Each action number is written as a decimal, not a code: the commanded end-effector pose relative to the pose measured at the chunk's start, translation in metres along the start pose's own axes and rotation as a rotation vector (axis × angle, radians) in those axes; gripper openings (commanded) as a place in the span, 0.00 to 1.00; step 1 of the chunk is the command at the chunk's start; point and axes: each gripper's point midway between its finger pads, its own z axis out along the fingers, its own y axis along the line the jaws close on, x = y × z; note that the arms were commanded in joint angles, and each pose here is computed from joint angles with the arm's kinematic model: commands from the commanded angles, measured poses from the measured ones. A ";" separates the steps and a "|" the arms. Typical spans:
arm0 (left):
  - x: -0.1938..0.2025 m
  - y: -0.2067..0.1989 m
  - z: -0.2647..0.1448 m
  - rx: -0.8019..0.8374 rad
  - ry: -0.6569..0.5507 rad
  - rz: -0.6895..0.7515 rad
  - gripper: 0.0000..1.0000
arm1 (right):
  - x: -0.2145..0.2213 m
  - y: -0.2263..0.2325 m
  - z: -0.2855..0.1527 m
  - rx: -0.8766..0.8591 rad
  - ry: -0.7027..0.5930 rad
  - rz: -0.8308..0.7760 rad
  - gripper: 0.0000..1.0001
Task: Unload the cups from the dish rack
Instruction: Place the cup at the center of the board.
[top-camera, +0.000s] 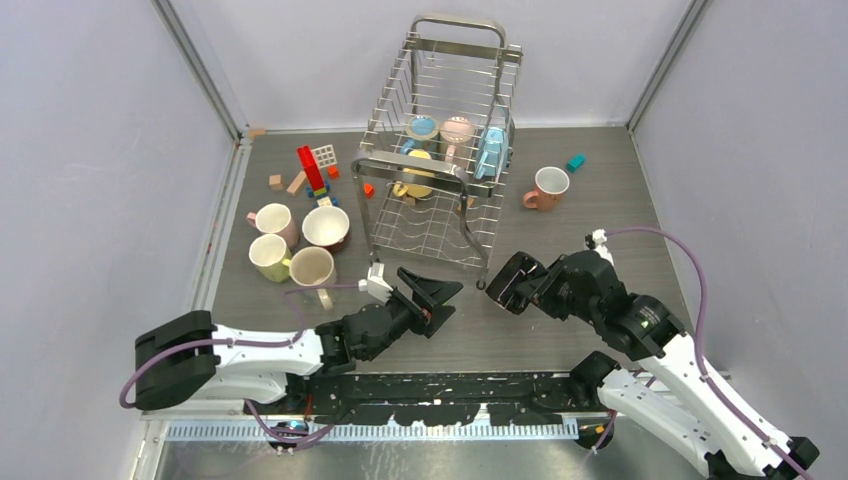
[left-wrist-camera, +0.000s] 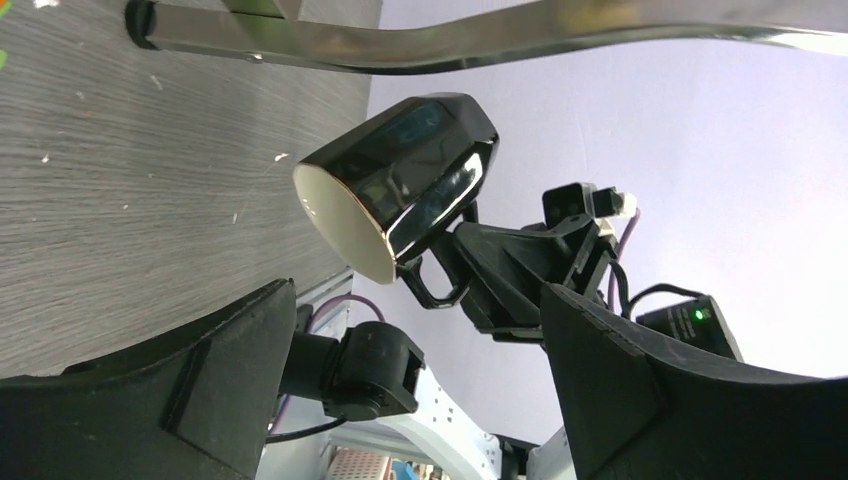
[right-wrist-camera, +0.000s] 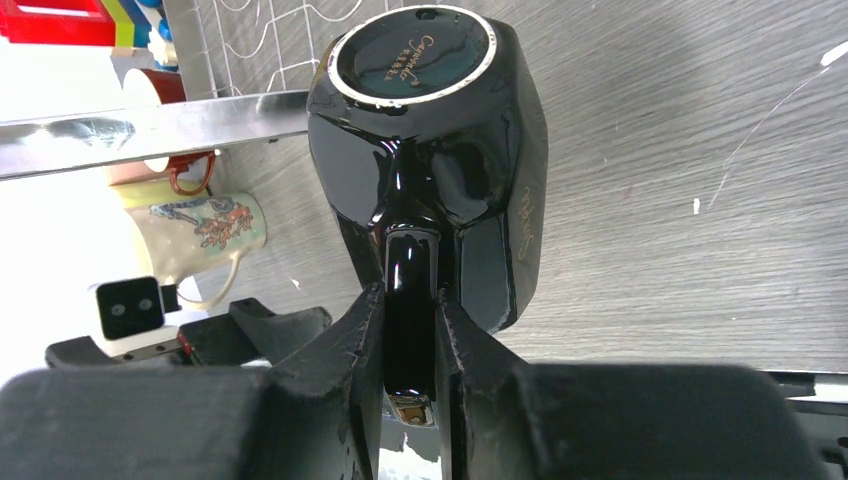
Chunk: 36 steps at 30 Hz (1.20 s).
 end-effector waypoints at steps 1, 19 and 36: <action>-0.003 -0.006 0.005 0.041 -0.032 -0.103 0.92 | -0.016 0.050 -0.003 -0.177 -0.072 0.101 0.01; 0.000 -0.002 0.018 0.069 -0.035 -0.216 0.74 | 0.005 0.069 0.000 -0.305 -0.021 0.274 0.01; -0.003 -0.010 0.026 0.149 -0.056 -0.285 0.58 | 0.029 0.082 0.009 -0.411 0.064 0.395 0.01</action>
